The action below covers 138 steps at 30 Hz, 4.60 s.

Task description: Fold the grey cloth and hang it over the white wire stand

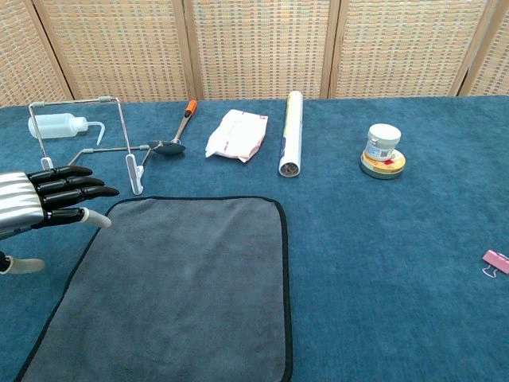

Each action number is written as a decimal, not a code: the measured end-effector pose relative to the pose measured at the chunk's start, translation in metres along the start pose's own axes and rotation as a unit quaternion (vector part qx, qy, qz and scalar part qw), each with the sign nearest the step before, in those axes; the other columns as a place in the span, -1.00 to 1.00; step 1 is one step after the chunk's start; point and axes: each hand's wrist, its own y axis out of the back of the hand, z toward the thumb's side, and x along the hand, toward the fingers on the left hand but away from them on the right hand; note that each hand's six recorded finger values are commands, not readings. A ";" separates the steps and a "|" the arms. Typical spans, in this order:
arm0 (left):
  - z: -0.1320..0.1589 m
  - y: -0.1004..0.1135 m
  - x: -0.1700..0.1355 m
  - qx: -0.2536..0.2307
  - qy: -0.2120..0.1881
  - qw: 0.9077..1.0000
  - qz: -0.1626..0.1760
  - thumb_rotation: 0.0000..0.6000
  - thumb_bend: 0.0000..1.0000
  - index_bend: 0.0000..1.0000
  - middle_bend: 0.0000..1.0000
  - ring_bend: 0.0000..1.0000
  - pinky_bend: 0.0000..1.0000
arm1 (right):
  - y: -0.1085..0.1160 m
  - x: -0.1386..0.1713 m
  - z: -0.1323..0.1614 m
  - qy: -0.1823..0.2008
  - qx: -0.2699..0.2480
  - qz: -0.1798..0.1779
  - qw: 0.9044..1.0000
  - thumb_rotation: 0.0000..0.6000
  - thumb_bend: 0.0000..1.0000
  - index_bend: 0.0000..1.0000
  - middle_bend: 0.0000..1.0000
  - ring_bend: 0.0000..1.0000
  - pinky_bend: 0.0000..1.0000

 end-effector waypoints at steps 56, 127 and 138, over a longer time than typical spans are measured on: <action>0.032 0.003 0.037 0.035 -0.046 0.998 0.021 1.00 -0.31 -0.03 -1.00 -1.00 -1.00 | 0.006 0.001 -0.003 0.001 -0.020 0.002 1.000 1.00 -1.00 -1.00 -1.00 -1.00 -1.00; 0.122 0.088 0.202 0.007 -0.105 0.991 0.082 1.00 -0.25 0.32 -1.00 -1.00 -1.00 | 0.006 -0.001 -0.006 0.003 -0.007 0.001 1.000 1.00 -1.00 -1.00 -1.00 -1.00 -1.00; 0.139 0.089 0.223 0.007 -0.108 0.991 0.078 1.00 -0.35 -0.61 -1.00 -1.00 -1.00 | 0.008 -0.001 -0.009 -0.002 -0.013 0.001 1.000 1.00 -1.00 -1.00 -1.00 -1.00 -1.00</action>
